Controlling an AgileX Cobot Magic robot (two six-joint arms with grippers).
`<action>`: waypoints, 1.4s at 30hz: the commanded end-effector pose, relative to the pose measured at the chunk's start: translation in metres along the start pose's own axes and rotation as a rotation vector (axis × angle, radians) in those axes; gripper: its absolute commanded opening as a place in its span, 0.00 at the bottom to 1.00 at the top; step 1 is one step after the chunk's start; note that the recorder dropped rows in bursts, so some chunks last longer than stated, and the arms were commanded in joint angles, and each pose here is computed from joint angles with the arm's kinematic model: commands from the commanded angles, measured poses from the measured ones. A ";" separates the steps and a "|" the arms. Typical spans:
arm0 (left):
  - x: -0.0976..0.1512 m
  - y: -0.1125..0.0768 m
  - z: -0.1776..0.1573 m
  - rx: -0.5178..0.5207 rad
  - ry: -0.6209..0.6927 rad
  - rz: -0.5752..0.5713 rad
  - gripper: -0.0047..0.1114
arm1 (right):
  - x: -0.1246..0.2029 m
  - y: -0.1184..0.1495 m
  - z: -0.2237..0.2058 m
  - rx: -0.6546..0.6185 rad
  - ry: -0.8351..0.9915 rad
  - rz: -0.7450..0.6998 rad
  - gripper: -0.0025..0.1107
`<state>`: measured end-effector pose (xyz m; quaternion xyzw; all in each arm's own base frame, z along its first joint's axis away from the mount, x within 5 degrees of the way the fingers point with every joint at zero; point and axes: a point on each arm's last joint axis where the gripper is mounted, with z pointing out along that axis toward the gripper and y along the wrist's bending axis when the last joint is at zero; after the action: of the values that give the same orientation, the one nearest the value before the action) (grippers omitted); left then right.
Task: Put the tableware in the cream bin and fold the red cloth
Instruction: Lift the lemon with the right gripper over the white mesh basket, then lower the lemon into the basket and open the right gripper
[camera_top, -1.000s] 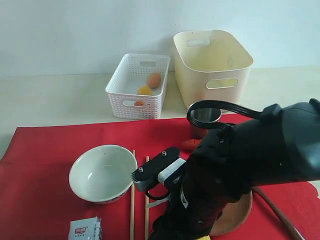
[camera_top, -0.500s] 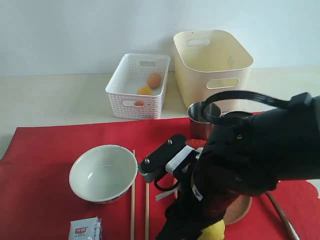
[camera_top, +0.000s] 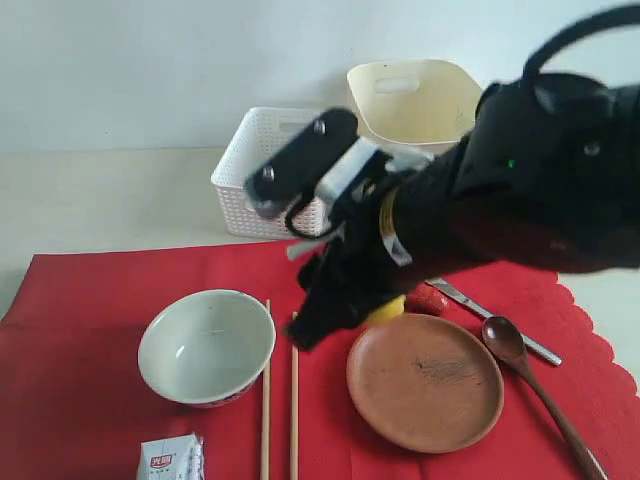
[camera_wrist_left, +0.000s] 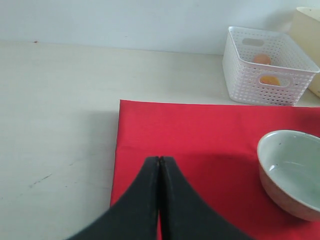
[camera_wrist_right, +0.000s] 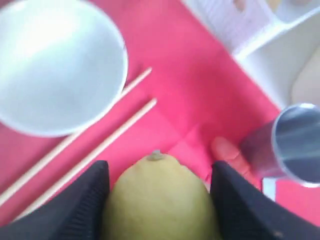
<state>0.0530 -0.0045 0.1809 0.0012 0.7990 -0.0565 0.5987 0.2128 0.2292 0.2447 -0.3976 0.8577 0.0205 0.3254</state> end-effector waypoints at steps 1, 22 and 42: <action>0.000 0.000 0.000 -0.001 -0.011 0.002 0.04 | -0.035 -0.035 -0.008 0.069 -0.114 0.069 0.02; 0.000 0.000 0.000 -0.001 -0.011 0.002 0.04 | -0.108 -0.098 0.109 0.056 -0.273 0.242 0.02; 0.000 0.000 0.000 -0.001 -0.011 0.002 0.04 | -0.103 -0.131 0.198 0.084 -0.309 0.337 0.37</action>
<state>0.0530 -0.0045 0.1809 0.0012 0.7990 -0.0565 0.5987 0.4515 0.2706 0.1701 -0.2422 0.8592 0.0905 0.4415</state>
